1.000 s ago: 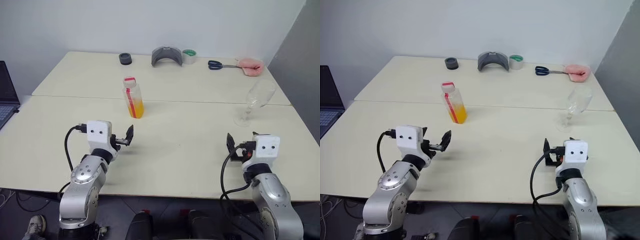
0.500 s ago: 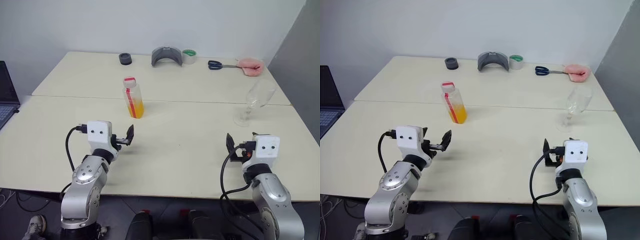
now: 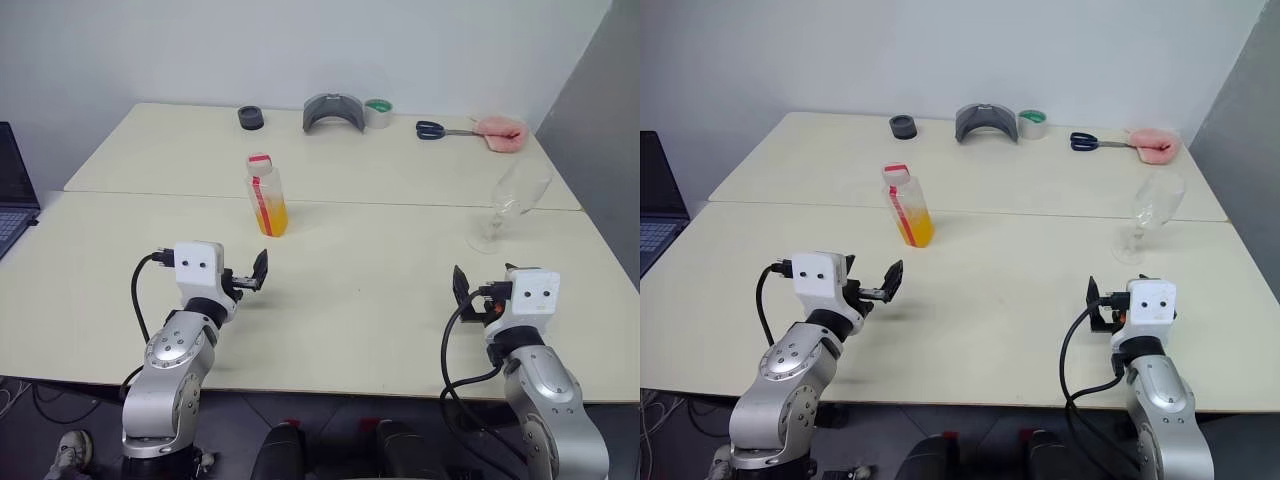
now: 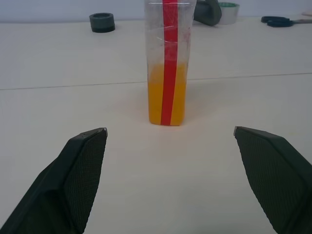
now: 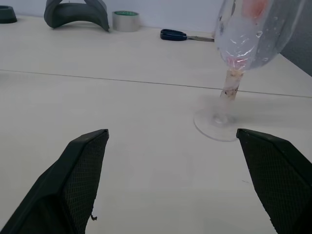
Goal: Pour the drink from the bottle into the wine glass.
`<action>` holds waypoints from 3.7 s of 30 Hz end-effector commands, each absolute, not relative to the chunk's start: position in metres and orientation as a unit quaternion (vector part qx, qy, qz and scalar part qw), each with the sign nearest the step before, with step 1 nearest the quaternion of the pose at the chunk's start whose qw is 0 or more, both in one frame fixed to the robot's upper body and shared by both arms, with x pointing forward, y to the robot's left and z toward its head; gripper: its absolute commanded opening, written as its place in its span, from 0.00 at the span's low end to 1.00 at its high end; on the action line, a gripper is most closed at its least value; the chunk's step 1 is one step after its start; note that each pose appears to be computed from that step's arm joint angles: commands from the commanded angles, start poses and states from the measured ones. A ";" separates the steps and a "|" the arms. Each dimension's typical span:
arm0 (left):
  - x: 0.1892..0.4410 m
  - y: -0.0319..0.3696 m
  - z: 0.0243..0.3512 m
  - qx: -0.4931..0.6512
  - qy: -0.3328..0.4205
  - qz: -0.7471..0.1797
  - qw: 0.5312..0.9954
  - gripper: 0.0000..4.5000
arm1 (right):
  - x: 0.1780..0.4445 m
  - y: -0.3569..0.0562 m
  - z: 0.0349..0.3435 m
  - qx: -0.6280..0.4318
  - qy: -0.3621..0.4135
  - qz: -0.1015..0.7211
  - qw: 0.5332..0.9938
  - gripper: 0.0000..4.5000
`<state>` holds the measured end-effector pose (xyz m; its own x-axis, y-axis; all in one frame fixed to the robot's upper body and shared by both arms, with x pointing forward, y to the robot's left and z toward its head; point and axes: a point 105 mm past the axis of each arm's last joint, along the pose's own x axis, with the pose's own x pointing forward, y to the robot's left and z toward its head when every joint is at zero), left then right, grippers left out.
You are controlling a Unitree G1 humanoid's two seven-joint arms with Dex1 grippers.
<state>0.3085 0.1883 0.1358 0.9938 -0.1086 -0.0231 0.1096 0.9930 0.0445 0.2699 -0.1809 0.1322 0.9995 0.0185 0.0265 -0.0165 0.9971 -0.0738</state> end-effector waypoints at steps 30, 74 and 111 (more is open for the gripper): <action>0.367 0.176 0.165 0.034 -0.054 -0.074 0.995 1.00 | 0.268 -0.082 0.228 0.014 -0.081 0.505 0.859 1.00; 0.444 0.165 0.188 0.044 -0.114 -0.089 0.989 1.00 | 0.274 -0.091 0.230 0.011 -0.101 0.429 0.898 1.00; 0.451 0.168 0.194 0.055 -0.125 -0.098 0.986 0.39 | 0.267 -0.078 0.224 0.032 -0.099 0.426 0.899 1.00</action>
<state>0.4502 0.1712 0.1695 0.9665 -0.1944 0.1675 0.1765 0.9775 0.1157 0.2707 -0.0777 0.2113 0.6318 0.7581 0.1617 -0.7697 0.6383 0.0144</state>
